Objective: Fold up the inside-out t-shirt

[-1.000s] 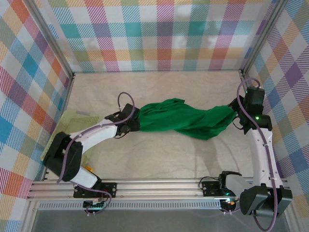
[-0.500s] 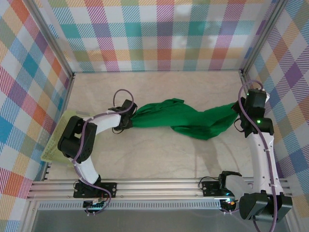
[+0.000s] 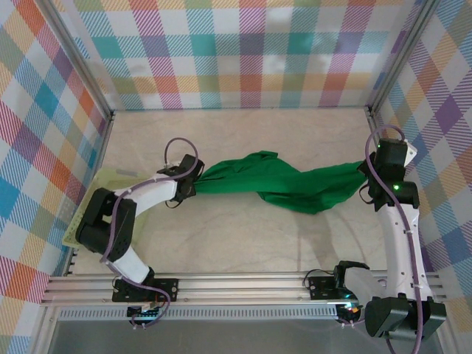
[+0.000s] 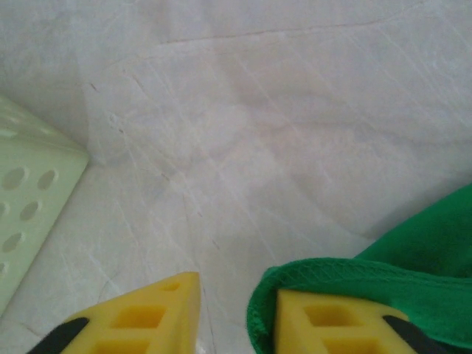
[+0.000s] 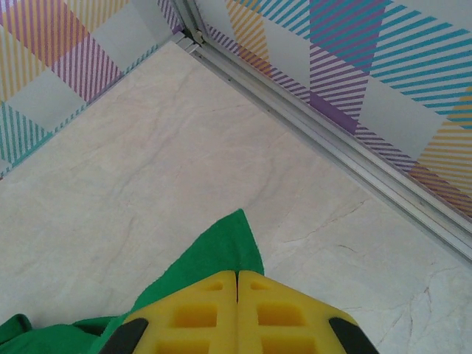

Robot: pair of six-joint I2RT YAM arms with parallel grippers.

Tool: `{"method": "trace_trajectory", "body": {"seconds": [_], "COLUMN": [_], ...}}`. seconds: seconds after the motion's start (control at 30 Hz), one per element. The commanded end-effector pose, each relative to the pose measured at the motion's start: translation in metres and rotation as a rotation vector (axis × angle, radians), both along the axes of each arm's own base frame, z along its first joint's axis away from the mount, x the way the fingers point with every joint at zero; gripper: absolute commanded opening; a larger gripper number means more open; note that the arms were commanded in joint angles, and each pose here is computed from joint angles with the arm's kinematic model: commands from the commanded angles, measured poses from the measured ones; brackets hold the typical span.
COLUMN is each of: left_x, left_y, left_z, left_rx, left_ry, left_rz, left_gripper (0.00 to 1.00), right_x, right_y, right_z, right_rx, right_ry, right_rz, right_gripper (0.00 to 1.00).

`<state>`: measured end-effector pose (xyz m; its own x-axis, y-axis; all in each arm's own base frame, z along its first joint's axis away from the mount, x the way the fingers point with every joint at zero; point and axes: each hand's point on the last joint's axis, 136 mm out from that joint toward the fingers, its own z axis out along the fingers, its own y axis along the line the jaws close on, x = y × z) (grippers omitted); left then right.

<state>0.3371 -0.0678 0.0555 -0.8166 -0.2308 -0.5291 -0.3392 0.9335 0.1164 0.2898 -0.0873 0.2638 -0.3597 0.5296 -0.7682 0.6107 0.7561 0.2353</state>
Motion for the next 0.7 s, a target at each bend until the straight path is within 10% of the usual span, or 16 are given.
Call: {"method": "trace_trajectory", "body": {"seconds": [0.0, 0.4, 0.67], "left_x": [0.005, -0.019, -0.018], "left_y": [-0.015, -0.098, -0.056], "left_z": [0.022, 0.149, 0.071], "left_rx": [-0.108, -0.683, -0.503], "left_ry": [-0.108, -0.529, -0.303], "left_rz": [-0.072, -0.530, -0.280], "left_gripper": [0.25, 0.18, 0.28], "right_x": [-0.003, -0.008, -0.012], "right_y": [-0.012, -0.034, -0.038], "right_z": [0.016, 0.006, 0.004], "right_rx": [-0.024, -0.003, 0.004], "right_ry": [-0.040, -0.023, -0.021], "right_rz": [-0.062, -0.147, -0.163], "right_gripper": [0.00, 0.00, 0.00]}}
